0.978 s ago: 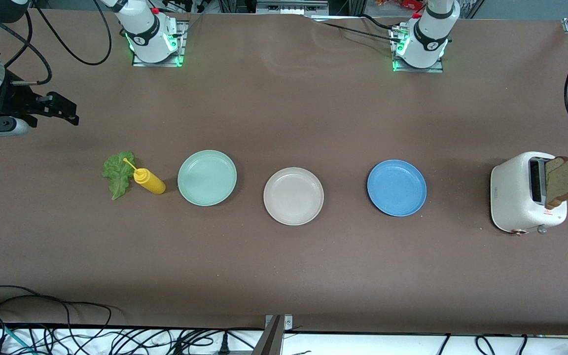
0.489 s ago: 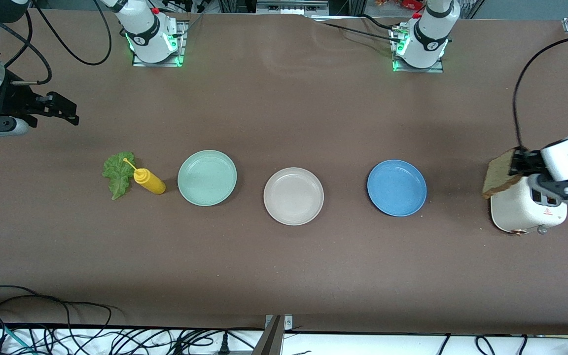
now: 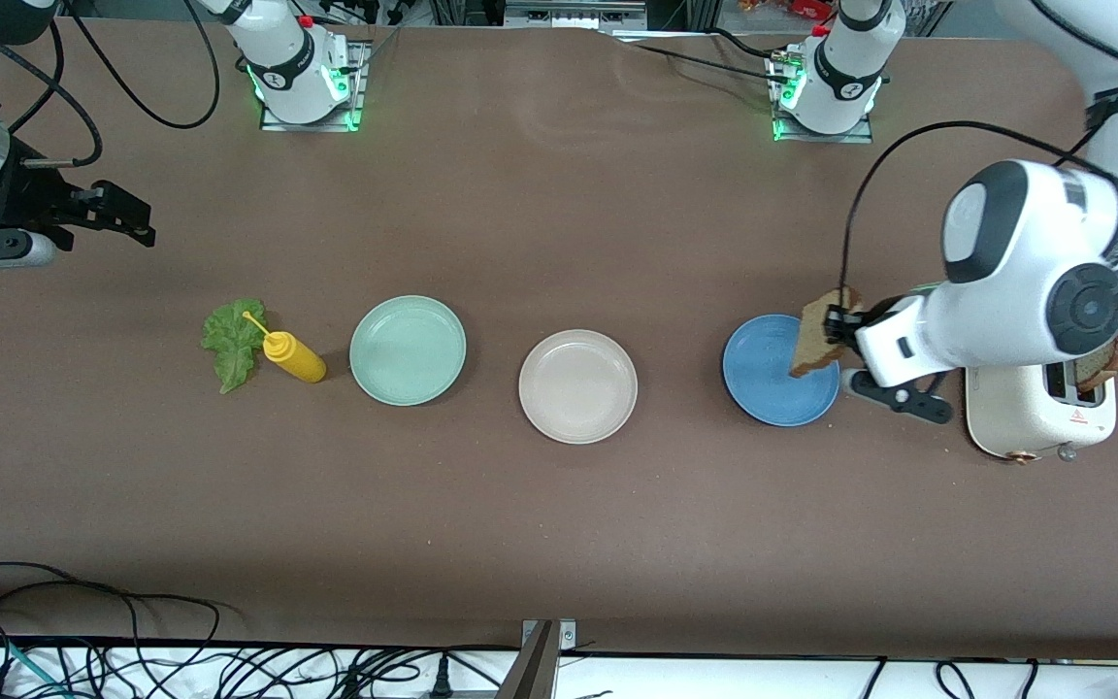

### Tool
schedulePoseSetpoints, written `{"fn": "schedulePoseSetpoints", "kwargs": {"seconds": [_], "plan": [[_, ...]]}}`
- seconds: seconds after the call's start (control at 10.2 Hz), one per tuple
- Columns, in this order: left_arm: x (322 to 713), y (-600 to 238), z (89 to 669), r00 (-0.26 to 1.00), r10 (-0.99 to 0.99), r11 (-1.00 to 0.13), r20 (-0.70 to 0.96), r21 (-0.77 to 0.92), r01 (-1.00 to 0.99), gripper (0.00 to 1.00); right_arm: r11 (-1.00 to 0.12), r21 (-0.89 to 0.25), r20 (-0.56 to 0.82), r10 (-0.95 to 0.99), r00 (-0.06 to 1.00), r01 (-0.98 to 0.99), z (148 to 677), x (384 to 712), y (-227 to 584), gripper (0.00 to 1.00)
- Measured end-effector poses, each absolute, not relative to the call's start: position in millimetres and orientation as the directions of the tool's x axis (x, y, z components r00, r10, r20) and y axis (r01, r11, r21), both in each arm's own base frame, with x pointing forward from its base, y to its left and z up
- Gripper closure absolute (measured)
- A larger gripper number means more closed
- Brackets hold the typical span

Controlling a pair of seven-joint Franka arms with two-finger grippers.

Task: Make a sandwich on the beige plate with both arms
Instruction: 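Carry the bread slice with the left gripper over the beige plate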

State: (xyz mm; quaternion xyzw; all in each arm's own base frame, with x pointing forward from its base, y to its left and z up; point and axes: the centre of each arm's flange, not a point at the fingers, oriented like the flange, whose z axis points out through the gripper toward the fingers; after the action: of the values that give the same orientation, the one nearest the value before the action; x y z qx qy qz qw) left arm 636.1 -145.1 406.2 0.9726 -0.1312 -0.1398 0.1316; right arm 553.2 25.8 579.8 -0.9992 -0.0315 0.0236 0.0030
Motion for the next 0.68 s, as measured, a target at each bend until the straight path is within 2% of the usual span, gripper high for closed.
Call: {"fn": "schedulePoseSetpoints", "kwargs": {"seconds": [0.29, 0.68], "plan": [[639.4, -175.0, 366.6, 0.927, -0.241, -0.848, -0.289, 0.527, -0.056, 0.9, -0.998, -0.007, -0.047, 0.063, 0.997, 0.062, 579.8, 553.2, 25.4, 0.0], [633.4, -272.1, 320.9, 0.927, -0.22, -0.826, -0.305, 0.564, -0.01, 0.9, -0.998, -0.007, -0.047, 0.062, 0.997, 0.062, 580.1, 553.2, 25.1, 0.0]]}}
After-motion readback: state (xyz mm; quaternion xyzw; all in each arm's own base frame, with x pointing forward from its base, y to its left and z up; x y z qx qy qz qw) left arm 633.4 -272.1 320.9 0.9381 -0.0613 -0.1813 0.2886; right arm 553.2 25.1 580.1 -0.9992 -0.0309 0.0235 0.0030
